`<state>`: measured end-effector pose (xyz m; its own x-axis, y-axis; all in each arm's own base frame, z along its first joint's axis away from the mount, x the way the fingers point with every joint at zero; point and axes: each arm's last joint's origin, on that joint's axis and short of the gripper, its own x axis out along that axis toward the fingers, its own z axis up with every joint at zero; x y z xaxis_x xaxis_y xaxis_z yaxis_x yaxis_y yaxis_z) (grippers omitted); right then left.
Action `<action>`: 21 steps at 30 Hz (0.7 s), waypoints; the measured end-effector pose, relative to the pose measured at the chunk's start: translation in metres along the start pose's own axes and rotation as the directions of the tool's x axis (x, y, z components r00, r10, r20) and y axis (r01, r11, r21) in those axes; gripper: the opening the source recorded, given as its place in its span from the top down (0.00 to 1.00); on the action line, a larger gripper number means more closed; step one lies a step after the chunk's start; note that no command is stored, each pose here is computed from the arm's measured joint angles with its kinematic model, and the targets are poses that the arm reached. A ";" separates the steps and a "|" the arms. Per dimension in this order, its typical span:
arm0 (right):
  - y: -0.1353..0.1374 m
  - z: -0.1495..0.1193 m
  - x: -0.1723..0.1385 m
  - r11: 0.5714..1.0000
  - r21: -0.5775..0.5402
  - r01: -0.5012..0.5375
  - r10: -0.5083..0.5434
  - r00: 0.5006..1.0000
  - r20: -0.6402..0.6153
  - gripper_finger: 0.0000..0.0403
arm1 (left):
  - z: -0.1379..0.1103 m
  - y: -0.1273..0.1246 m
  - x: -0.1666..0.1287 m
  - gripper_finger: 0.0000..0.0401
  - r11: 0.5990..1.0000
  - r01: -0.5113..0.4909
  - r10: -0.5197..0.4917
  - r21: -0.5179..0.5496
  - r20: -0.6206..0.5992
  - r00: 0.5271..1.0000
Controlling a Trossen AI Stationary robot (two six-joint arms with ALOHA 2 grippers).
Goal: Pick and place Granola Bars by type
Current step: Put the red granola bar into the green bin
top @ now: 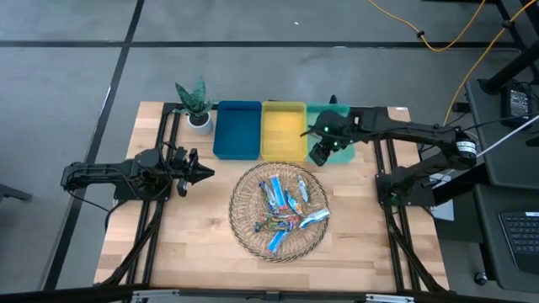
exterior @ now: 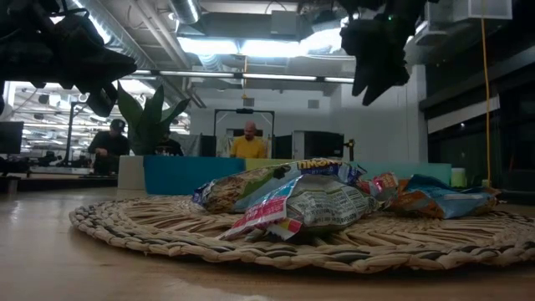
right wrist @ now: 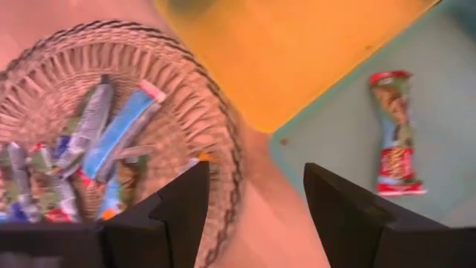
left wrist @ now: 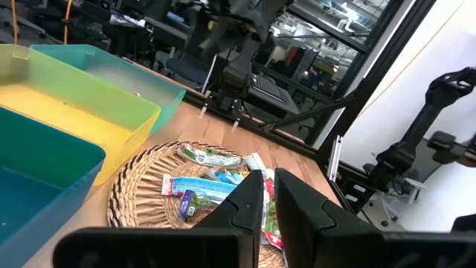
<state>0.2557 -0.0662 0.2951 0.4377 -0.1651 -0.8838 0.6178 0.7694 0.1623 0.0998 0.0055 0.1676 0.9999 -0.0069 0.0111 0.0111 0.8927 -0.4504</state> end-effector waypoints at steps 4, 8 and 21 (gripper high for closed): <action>0.020 -0.010 -0.002 0.999 0.044 -0.027 0.028 1.000 -0.010 0.45 | 0.000 0.000 0.000 0.92 1.000 0.000 0.000 0.000 0.000 1.000; 0.038 -0.022 -0.004 0.995 0.076 -0.062 0.064 0.998 -0.027 0.45 | 0.000 0.000 0.000 0.92 1.000 0.000 0.000 0.000 0.000 1.000; 0.095 -0.053 -0.010 0.974 -0.010 -0.228 0.228 0.974 -0.019 0.45 | 0.000 0.000 0.000 0.92 1.000 0.000 0.000 0.000 0.000 1.000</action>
<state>0.2751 0.0415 0.2960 0.5543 0.0261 -0.8319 0.4953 0.7929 0.3549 0.0998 0.0055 0.1676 0.9999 -0.0065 0.0112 0.0108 0.8927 -0.4504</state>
